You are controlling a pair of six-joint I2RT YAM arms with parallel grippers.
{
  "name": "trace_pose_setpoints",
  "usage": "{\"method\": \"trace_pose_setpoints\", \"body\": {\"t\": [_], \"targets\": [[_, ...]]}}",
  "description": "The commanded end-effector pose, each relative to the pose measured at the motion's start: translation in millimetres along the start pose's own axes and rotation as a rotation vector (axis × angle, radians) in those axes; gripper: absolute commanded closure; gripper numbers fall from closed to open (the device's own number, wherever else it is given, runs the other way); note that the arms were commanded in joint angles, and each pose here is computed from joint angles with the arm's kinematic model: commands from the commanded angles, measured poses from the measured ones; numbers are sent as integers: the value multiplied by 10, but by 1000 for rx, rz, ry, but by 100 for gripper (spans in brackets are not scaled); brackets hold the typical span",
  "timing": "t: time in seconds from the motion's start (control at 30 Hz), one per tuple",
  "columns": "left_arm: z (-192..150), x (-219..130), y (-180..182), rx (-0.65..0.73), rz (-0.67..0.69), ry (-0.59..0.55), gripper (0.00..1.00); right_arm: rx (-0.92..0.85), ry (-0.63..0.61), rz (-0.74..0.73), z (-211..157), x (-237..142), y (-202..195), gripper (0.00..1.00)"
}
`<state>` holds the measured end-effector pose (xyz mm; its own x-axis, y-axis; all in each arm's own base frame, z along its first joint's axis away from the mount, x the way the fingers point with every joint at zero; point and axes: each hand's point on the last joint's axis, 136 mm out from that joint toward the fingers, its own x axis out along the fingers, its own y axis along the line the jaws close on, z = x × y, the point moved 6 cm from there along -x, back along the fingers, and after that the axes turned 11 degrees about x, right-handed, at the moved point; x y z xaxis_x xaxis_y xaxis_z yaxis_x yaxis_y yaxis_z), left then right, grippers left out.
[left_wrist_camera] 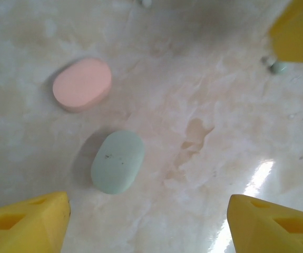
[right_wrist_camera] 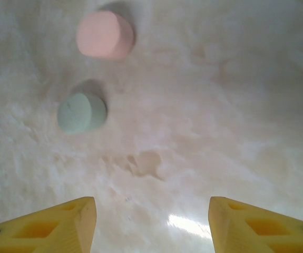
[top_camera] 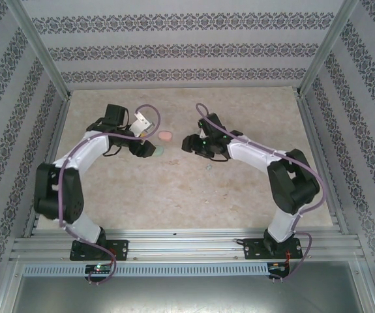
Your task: Insert the wireless bluetooth earbuds into the charging case
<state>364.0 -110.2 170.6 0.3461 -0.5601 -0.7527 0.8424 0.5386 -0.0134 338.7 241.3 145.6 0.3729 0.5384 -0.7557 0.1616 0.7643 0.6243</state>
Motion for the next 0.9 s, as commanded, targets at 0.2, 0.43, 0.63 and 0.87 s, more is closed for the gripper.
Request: {"method": "trace_pose_setpoints", "body": {"t": [0.2, 0.43, 0.63, 0.87], "targets": [[-164, 497, 69, 81, -131, 230, 21, -31, -123, -6, -40, -387, -89, 41], [-237, 738, 35, 136, -175, 322, 19, -26, -132, 5, -18, -412, -45, 41], [-308, 908, 57, 177, -167, 400, 26, -31, -115, -10, -28, -410, -85, 40], [-368, 1010, 53, 207, -158, 390, 32, -22, -131, -3, -47, -504, -113, 40]]}}
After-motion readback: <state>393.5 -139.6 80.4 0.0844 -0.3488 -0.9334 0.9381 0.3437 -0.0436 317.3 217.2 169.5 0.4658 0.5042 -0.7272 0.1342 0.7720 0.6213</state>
